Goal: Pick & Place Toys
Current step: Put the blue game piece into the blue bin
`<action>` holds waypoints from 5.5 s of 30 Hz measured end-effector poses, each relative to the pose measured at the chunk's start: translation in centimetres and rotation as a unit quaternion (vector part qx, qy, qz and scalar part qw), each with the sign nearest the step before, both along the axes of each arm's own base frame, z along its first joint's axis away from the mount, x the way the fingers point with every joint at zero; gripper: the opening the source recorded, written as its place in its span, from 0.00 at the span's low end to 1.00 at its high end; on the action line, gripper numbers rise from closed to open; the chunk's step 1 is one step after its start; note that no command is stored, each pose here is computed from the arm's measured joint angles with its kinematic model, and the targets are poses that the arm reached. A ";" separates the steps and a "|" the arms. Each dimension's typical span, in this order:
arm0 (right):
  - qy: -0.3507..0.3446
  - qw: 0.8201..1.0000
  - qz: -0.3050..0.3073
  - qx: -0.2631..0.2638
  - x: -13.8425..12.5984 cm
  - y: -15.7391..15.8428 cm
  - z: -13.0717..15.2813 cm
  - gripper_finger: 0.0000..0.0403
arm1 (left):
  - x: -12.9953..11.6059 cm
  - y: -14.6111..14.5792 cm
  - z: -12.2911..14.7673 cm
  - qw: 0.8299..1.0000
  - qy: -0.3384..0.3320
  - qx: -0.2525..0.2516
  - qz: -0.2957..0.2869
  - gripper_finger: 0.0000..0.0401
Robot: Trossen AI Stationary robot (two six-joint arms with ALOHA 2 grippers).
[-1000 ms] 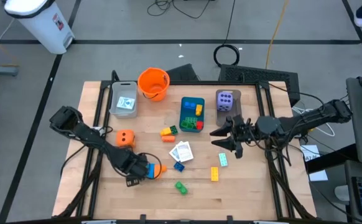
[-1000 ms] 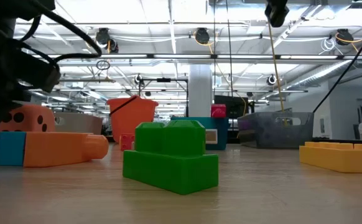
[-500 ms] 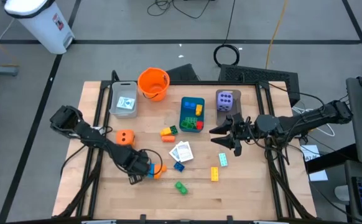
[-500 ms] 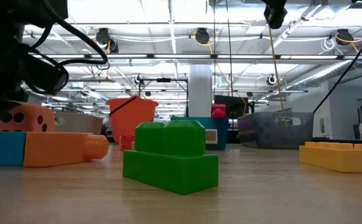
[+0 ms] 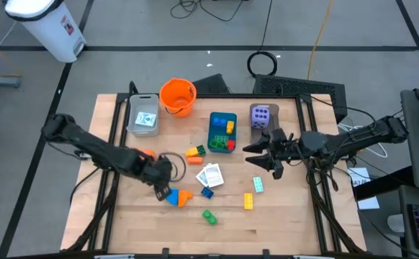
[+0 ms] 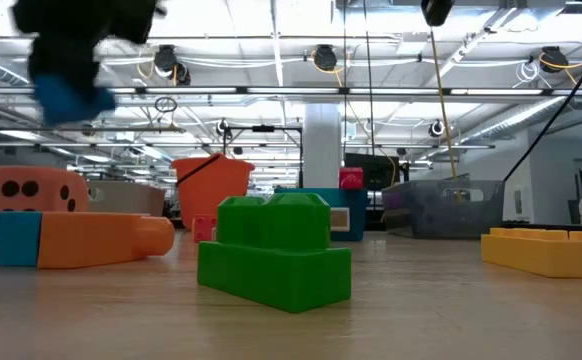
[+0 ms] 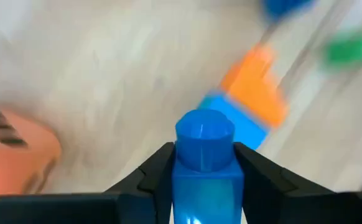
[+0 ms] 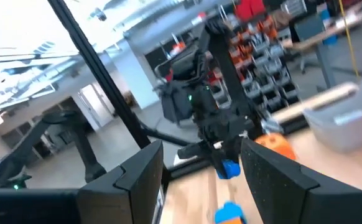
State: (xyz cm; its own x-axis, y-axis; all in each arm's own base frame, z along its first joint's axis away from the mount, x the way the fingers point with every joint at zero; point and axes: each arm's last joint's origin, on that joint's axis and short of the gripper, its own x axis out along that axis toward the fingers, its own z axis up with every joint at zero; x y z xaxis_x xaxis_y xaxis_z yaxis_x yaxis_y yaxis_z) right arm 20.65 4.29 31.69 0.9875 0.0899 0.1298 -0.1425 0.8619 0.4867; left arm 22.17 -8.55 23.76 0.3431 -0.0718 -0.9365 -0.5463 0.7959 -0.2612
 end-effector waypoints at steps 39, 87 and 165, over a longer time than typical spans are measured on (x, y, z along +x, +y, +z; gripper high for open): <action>-0.134 0.990 -0.035 -0.037 4.7 0.8 1.9 0.52 | 13.1 7.4 15.4 0.775 -0.627 0.077 0.018 0.37; -0.189 0.977 -0.100 -0.008 4.4 -0.9 3.0 0.03 | 14.0 6.7 14.7 0.761 -0.635 0.131 -0.021 0.40; 0.513 0.845 -0.143 -0.041 17.1 -16.4 -13.2 0.04 | -2.2 6.2 22.6 0.769 -0.610 0.145 -0.123 0.68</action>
